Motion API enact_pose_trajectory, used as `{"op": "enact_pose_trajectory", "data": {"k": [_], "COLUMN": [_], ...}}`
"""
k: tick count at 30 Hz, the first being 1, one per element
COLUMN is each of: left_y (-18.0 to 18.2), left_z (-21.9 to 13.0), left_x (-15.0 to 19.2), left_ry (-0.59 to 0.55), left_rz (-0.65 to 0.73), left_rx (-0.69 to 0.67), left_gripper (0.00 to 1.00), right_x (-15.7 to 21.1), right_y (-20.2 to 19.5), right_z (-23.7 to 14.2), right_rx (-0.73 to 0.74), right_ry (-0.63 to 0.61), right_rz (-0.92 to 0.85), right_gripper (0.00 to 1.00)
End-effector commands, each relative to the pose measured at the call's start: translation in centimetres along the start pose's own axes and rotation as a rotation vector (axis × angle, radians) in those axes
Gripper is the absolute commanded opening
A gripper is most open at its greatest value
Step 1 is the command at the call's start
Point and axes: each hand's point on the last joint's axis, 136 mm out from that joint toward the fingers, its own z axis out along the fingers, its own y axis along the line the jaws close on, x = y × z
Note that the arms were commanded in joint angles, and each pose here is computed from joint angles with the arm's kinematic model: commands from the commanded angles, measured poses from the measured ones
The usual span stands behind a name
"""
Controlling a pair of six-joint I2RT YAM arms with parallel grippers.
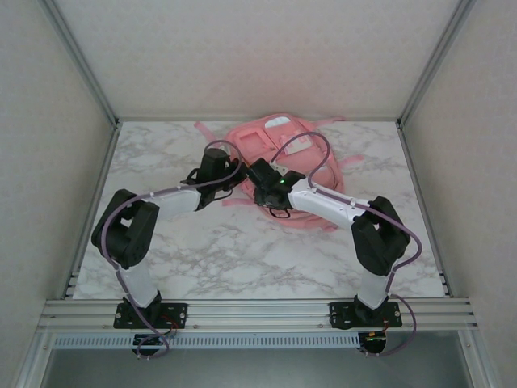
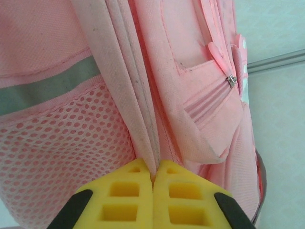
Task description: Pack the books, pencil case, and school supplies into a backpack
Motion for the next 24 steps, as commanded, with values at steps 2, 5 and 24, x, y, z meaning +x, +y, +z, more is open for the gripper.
{"op": "enact_pose_trajectory", "data": {"k": [2, 5, 24], "left_y": [-2.7, -2.7, -1.4], "left_z": [-1.3, -1.2, -2.1], "left_x": [1.5, 1.5, 0.5], "left_ry": [0.048, 0.048, 0.031], "left_rz": [0.023, 0.023, 0.038], "left_rx": [0.068, 0.068, 0.014], "left_gripper": [0.00, 0.00, 0.00], "right_x": [-2.5, -2.4, -4.2], "right_y": [-3.3, -3.6, -6.0], "right_z": [-1.3, -1.1, 0.0], "right_rx": [0.175, 0.175, 0.444], "right_ry": [-0.134, -0.144, -0.234], "right_rz": [-0.009, -0.030, -0.187], "right_gripper": [0.38, 0.38, 0.23]}}
